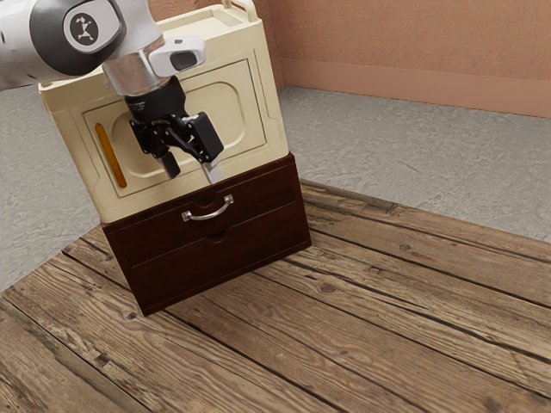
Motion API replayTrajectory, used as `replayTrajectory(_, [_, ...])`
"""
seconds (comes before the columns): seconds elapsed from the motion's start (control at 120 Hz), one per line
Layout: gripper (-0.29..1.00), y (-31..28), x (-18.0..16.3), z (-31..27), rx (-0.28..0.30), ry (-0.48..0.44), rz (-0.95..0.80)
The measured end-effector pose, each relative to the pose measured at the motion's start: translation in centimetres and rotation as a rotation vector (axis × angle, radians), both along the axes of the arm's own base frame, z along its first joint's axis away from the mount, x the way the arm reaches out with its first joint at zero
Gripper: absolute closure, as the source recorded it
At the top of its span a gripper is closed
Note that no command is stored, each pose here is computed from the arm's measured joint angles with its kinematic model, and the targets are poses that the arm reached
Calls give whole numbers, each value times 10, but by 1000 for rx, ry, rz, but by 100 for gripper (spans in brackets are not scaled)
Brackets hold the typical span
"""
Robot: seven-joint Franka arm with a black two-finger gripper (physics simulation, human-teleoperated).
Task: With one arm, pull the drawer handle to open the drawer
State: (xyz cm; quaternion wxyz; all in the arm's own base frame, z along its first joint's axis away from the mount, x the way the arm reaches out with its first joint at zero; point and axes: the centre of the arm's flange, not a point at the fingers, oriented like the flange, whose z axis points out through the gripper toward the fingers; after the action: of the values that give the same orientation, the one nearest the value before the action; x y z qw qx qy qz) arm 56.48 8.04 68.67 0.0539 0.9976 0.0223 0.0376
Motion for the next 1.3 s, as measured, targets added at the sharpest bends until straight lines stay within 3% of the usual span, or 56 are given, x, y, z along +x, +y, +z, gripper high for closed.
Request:
replayTrajectory(0.225, [0, 0, -1, 3, 6, -6, -3])
replayTrajectory(0.308, [0, -3, -10, 37, 26, -67, -7])
replayTrajectory(0.433, [0, -14, -65, 120, 96, -204, -9])
replayTrajectory(0.592, [0, -48, -74, 131, 185, -211, -73])
replayTrajectory(0.742, [0, -100, -65, 114, 254, -197, -195])
replayTrajectory(0.875, [0, -104, -55, 96, 277, -175, -226])
replayTrajectory(1.008, [0, -92, -36, 78, 268, -156, -234])
replayTrajectory(1.108, [0, -84, -18, 35, 237, -68, -248])
replayTrajectory(1.3, [4, -66, 5, -8, 263, -32, -293])
